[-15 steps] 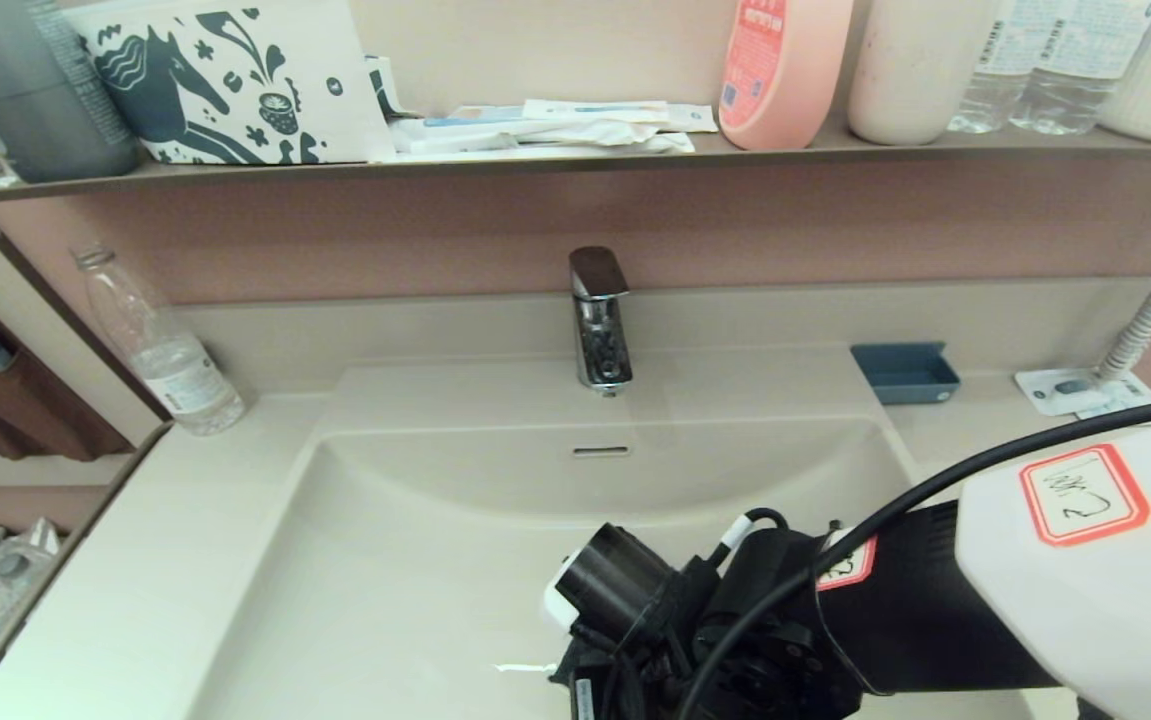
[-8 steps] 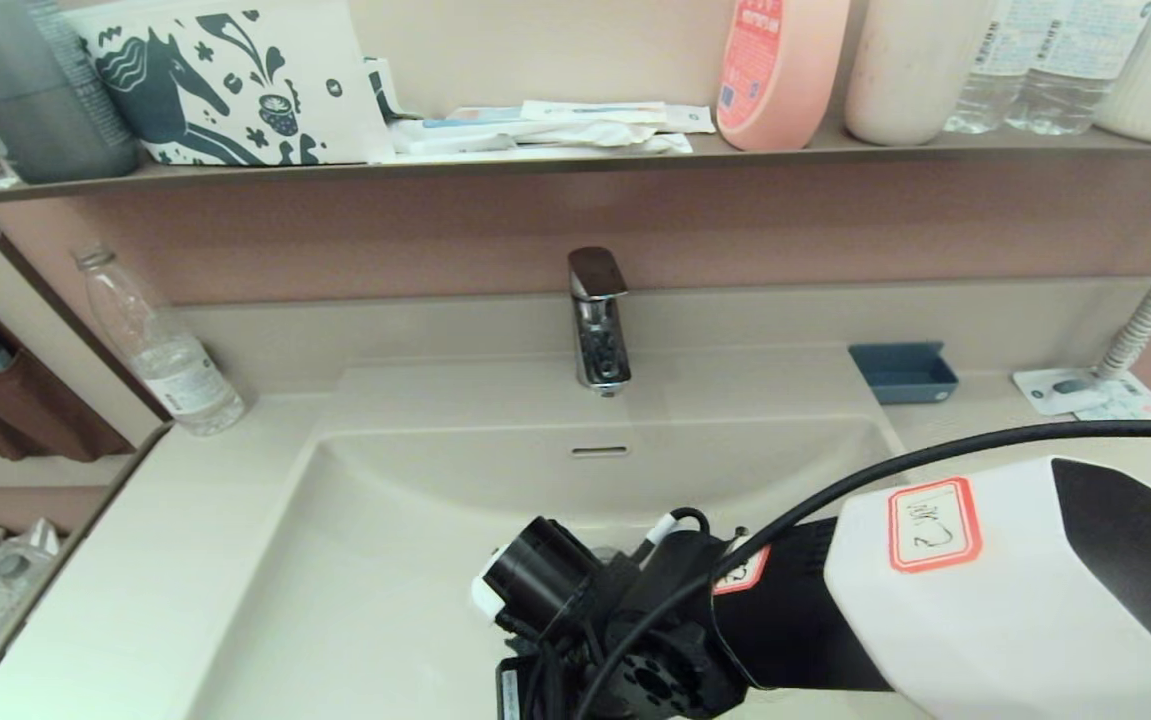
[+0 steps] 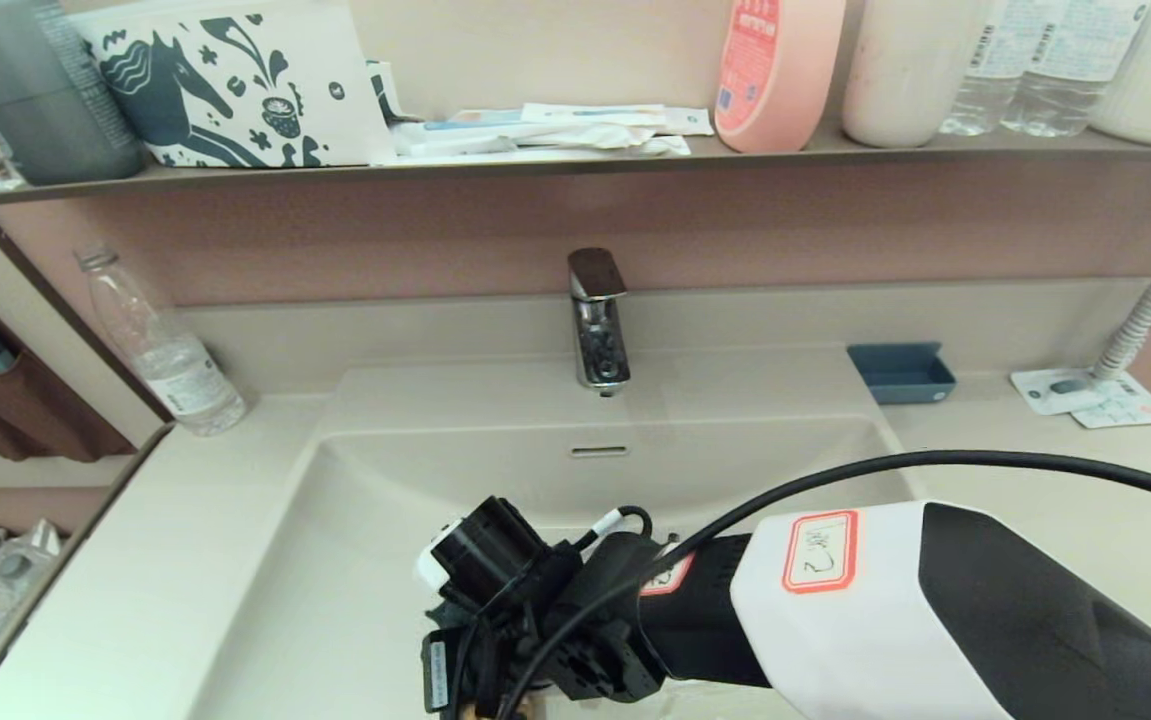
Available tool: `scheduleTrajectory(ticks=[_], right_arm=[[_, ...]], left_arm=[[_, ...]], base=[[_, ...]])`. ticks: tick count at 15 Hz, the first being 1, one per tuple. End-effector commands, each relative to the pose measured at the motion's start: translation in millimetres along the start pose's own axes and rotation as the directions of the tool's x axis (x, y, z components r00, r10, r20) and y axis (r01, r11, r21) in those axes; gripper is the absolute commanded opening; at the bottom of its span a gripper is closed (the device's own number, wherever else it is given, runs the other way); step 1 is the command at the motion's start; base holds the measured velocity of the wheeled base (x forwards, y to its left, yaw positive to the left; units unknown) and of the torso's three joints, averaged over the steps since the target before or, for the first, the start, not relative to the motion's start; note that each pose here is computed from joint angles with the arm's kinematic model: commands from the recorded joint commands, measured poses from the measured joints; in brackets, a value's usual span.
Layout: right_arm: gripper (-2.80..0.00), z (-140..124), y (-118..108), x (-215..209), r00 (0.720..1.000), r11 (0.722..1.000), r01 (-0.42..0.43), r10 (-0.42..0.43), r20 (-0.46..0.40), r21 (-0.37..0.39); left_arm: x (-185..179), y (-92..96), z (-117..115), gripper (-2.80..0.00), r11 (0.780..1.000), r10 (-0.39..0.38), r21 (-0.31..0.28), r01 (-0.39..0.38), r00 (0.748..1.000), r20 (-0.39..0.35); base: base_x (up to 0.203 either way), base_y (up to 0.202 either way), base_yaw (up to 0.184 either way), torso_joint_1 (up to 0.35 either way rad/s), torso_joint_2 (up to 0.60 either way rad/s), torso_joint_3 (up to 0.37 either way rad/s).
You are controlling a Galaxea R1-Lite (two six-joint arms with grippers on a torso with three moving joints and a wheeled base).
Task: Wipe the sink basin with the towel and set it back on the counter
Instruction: Wipe the sink
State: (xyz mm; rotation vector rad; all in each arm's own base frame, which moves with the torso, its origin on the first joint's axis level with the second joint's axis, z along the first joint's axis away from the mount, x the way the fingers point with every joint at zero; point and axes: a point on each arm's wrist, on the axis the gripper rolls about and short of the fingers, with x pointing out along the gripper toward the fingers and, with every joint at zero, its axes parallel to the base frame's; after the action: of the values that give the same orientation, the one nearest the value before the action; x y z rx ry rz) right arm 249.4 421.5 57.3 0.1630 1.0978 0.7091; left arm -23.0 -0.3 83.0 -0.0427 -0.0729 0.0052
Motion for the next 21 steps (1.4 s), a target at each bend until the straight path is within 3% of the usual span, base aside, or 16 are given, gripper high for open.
scheduleTrajectory(ticks=[1,5,8,12,16,21], right_arm=[[-2.8,-3,-5,19,1.0,1.0,-0.011,0.011,0.017,-0.009],[-2.8,3,-4,32,0.995,0.999,-0.019,0.023,0.099,-0.041],[-2.8,15,-13,43,0.974,0.994,0.093,-0.078,0.211,-0.064],[-2.8,29,-28,40,0.948,0.983,0.174,-0.151,0.279,-0.061],[-2.8,41,-40,33,0.937,0.98,0.196,-0.177,0.3,-0.035],[-2.8,42,-48,18,0.911,0.951,0.309,-0.298,0.285,0.008]], left_arm=[[0,0.0,0,-2.8,1.0,0.001,0.0,-0.001,1.0,0.0],[0,0.0,0,-2.8,1.0,0.001,0.0,-0.001,1.0,0.001],[0,0.0,0,-2.8,1.0,0.001,0.0,-0.001,1.0,0.001],[0,0.0,0,-2.8,1.0,0.001,-0.001,-0.001,1.0,0.001],[0,0.0,0,-2.8,1.0,0.001,-0.001,-0.001,1.0,0.0],[0,0.0,0,-2.8,1.0,0.001,-0.001,-0.001,1.0,0.001]], base=[[0.0,0.0,0.0,0.0,0.0,0.0],[0.0,0.0,0.0,0.0,0.0,0.0],[0.0,0.0,0.0,0.0,0.0,0.0],[0.0,0.0,0.0,0.0,0.0,0.0],[0.0,0.0,0.0,0.0,0.0,0.0],[0.0,0.0,0.0,0.0,0.0,0.0]])
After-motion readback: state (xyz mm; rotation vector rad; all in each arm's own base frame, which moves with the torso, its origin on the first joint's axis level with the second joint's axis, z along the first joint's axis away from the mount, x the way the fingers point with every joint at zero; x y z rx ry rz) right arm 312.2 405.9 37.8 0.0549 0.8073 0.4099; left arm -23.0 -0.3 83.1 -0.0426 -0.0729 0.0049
